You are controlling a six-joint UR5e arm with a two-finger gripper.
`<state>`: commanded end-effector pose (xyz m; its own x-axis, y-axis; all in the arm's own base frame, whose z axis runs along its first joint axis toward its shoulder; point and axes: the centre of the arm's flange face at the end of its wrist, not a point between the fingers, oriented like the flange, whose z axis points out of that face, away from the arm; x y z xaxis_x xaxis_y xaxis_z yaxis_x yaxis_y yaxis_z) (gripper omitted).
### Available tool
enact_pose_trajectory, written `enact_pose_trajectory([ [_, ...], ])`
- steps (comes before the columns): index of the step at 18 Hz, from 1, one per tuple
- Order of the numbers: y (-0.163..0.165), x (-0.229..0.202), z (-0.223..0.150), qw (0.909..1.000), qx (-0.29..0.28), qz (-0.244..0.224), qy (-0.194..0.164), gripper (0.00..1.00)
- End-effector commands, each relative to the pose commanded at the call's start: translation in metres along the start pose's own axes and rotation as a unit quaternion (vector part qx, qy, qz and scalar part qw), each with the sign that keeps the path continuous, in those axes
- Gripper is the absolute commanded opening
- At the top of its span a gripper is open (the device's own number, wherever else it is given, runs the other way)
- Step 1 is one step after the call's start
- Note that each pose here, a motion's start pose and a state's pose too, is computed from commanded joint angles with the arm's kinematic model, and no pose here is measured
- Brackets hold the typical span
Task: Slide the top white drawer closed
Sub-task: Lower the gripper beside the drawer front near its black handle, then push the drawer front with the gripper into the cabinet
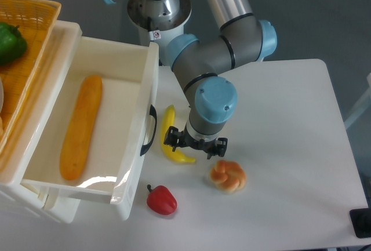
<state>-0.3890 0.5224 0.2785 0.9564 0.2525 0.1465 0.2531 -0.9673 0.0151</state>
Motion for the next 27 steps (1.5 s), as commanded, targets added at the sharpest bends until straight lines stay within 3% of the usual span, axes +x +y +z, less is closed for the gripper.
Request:
enact_pose_trajectory([
  [27, -0.007, 0.040, -0.017, 0.9991, 0.027, 0.024, 0.023, 1.00],
])
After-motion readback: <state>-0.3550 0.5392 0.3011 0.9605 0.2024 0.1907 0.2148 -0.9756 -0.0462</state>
